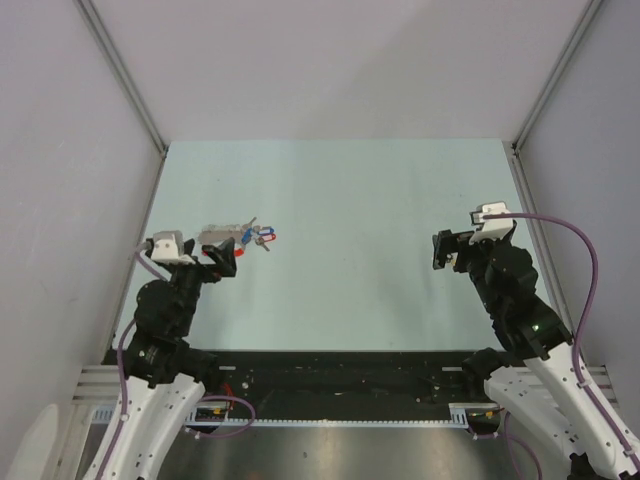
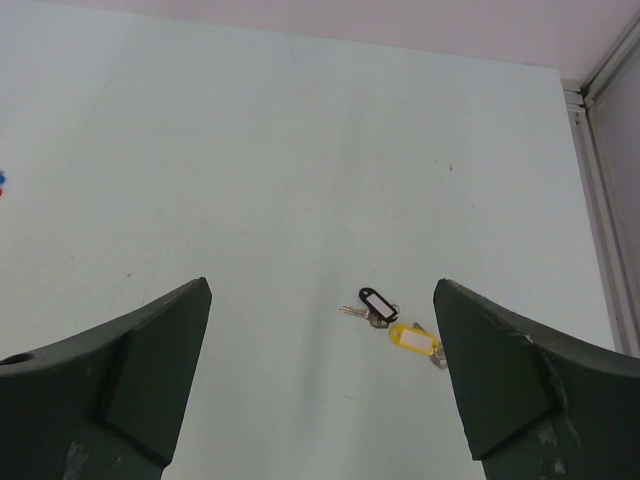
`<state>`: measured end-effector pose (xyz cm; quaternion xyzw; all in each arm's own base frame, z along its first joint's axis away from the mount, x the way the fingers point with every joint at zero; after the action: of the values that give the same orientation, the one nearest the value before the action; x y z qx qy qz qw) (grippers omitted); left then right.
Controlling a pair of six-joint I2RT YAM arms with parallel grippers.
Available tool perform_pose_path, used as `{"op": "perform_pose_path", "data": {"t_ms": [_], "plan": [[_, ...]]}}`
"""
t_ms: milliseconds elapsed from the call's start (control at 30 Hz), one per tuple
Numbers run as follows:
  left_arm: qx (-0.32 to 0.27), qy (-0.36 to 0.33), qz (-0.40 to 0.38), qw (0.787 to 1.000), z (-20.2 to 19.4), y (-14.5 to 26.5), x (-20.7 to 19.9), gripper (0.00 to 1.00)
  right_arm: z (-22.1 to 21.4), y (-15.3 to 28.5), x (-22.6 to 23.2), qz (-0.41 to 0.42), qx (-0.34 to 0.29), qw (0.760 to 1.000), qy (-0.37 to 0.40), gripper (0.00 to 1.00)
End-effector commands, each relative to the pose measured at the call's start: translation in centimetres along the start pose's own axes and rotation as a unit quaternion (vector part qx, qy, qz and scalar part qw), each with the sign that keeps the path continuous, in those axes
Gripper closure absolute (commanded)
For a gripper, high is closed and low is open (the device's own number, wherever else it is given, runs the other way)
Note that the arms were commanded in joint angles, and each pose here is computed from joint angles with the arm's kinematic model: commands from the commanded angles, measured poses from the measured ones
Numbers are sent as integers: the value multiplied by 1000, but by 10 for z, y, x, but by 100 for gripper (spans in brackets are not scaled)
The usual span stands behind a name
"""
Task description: Put the keys on the keyring
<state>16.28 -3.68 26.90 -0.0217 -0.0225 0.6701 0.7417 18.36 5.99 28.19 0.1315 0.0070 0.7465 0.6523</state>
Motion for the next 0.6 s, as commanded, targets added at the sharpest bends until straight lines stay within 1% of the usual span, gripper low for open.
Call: {"op": "perform_pose_path", "data": {"t_ms": [0, 100, 133, 200, 233, 333, 367, 433, 467, 533, 567], "plan": [[38, 12, 18, 999, -1, -10, 0, 0, 19, 6, 0, -2, -24, 1000, 0, 1], [74, 18, 29, 997, -11, -22, -1, 0, 15, 9, 0, 0, -16, 1000, -11, 0], [100, 15, 29, 994, -20, -30, -3, 0, 13, 10, 1, 3, -11, 1000, -12, 0], [127, 24, 32, 991, -24, -38, -6, 0, 10, 13, 2, 13, -6, 1000, -24, 1], [165, 21, 34, 986, -37, -47, -9, 0, 10, 14, 3, 15, -6, 1000, -25, 0], [205, 26, 14, 978, -44, -60, -17, 0, 7, 15, 4, 21, 0, 999, -32, 0], [228, 24, 11, 973, -53, -70, -20, 0, 6, 16, 5, 26, 2, 999, -32, 0], [246, 27, -6, 969, -60, -79, -25, 0, 1, 16, 7, 38, 5, 999, -33, 0], [270, 30, -3, 962, -70, -89, -25, 0, -1, 16, 8, 42, 4, 999, -33, 0], [285, 41, -10, 958, -77, -100, -26, 0, 0, 18, 8, 48, -6, 998, -39, 0], [302, 46, -2, 952, -87, -107, -22, 0, -3, 19, 9, 53, -6, 998, -39, 0]]}}
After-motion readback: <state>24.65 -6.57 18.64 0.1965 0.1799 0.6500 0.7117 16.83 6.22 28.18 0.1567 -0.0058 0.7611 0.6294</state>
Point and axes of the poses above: each gripper's point midway between its finger pads, its own y axis back along the fingers, its own x axis along the line the jaws close on, z = x × y, the point moved 7 cm from there along y, back along the fingers, and after that the axes turned 13 degrees about -y, right-handed, at the moved point
